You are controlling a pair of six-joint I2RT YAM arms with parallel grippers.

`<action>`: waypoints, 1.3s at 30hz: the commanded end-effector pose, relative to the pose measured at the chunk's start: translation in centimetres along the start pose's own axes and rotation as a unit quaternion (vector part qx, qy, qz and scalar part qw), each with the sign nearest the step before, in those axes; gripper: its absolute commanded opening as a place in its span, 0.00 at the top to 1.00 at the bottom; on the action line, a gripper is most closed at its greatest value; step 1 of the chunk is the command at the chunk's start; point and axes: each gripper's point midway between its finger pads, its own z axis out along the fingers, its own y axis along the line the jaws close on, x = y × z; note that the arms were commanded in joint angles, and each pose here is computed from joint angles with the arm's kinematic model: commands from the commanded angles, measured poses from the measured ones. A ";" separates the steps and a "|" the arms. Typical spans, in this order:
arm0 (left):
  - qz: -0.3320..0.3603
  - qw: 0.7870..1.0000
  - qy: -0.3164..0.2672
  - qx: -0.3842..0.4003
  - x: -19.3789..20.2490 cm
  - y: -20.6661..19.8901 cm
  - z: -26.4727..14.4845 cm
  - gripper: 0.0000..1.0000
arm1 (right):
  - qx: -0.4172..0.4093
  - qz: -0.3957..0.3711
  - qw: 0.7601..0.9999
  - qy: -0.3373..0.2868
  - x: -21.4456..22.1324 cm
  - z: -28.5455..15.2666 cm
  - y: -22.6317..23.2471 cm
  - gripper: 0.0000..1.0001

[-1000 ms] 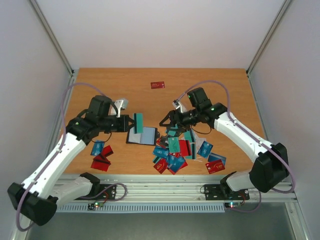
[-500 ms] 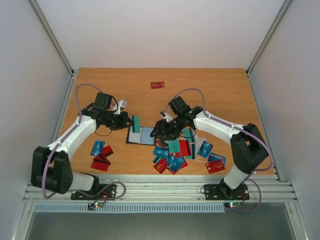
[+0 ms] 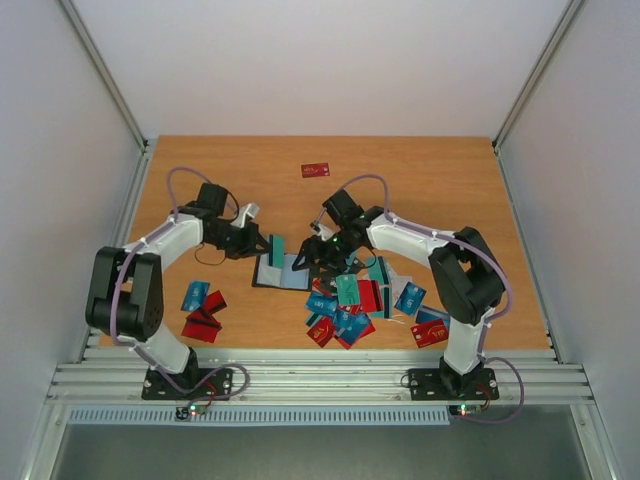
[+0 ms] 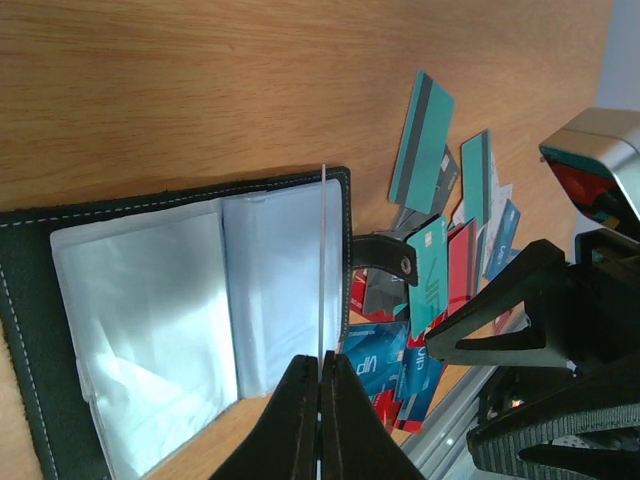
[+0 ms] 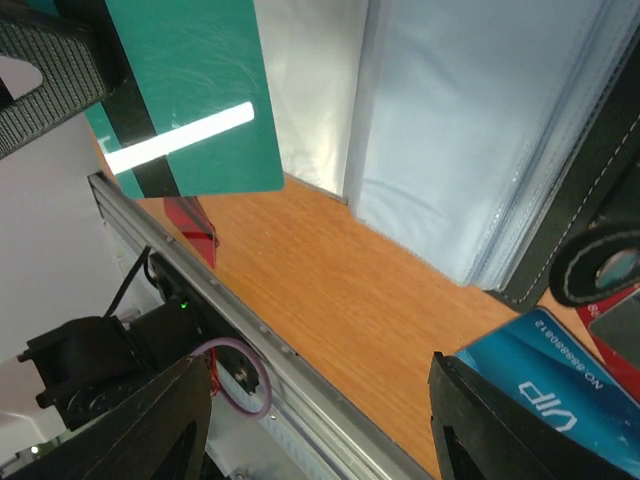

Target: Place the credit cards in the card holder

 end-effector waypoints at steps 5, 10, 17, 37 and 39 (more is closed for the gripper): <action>0.042 0.999 -0.003 0.023 -1.2 0.2 1.2 1.00 | -0.016 -0.002 1.000 0.010 -1.5 2.3 -0.2 0.40; 0.037 0.999 0.004 0.005 -1.0 1.3 1.6 1.00 | -0.016 0.010 1.000 0.013 -2.0 3.2 -1.0 0.40; 0.023 1.000 -0.007 -0.009 -1.0 2.1 2.0 1.00 | -0.003 0.038 0.999 0.007 -2.9 3.7 -3.0 0.41; -0.029 0.999 -0.015 -0.005 0.8 2.6 3.6 1.00 | 0.023 0.060 0.998 -0.005 -4.4 2.9 -6.6 0.42; -0.029 0.999 -0.017 -0.003 0.7 2.6 3.7 1.00 | 0.020 0.058 0.998 -0.007 -4.3 2.7 -6.3 0.42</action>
